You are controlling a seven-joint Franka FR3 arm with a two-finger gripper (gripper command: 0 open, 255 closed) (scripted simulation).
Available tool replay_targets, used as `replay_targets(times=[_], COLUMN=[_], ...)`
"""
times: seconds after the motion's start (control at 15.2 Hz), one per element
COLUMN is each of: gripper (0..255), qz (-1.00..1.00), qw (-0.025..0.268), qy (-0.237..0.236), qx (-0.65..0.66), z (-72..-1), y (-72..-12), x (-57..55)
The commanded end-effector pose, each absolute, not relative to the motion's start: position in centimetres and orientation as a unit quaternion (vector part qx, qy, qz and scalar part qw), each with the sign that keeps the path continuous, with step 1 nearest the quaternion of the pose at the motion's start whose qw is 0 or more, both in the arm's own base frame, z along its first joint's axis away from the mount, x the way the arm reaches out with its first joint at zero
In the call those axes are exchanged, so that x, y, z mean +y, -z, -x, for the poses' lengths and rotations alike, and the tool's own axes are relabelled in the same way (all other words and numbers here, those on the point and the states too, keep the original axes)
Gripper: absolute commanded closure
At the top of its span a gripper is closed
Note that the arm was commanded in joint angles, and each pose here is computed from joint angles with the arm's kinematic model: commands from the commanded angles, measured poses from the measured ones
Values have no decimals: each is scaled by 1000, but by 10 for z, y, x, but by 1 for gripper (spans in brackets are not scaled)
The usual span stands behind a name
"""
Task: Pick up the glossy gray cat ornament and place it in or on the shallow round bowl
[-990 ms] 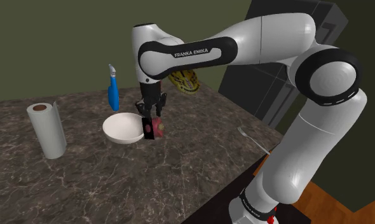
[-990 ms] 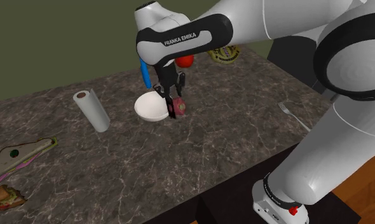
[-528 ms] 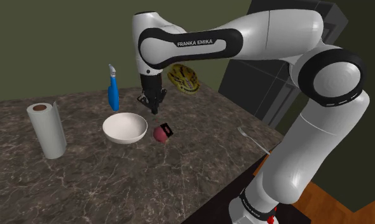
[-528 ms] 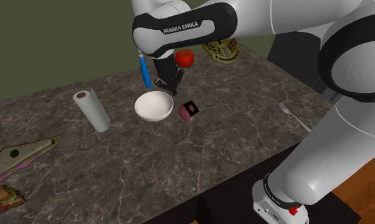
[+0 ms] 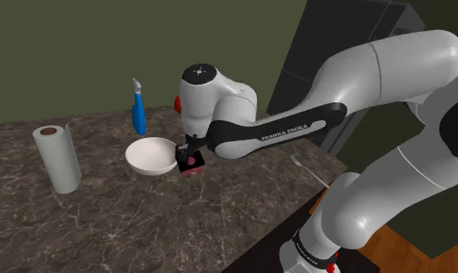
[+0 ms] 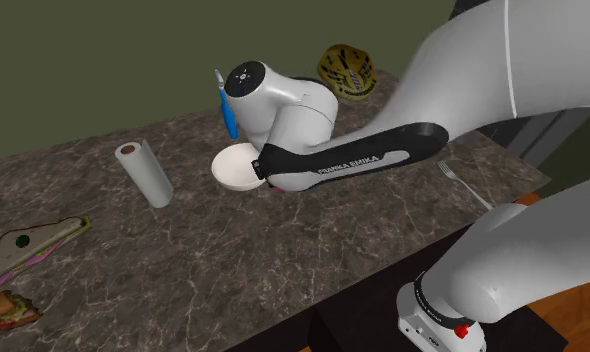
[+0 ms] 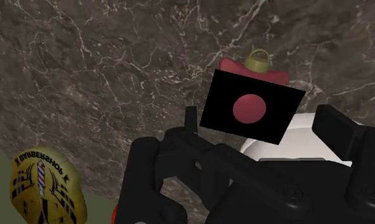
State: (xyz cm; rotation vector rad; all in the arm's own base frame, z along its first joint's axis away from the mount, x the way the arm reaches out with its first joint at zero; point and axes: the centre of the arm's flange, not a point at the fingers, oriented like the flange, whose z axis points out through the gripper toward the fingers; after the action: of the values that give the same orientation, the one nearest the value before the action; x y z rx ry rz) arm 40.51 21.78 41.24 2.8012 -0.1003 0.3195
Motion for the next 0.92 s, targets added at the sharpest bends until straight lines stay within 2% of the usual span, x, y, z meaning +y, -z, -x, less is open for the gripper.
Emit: replay_targets(times=[0.0,0.2,0.26,0.86], gripper=[0,0,0,0], qz=[-964,-930,-924,-924], qw=[187,229,235,235], qy=[-181,-274,-288,-288], qx=[-56,-84,-88,-88], z=[-371,-334,-329,-349], y=[-382,-328,-318,-289], x=[222,227,228,208])
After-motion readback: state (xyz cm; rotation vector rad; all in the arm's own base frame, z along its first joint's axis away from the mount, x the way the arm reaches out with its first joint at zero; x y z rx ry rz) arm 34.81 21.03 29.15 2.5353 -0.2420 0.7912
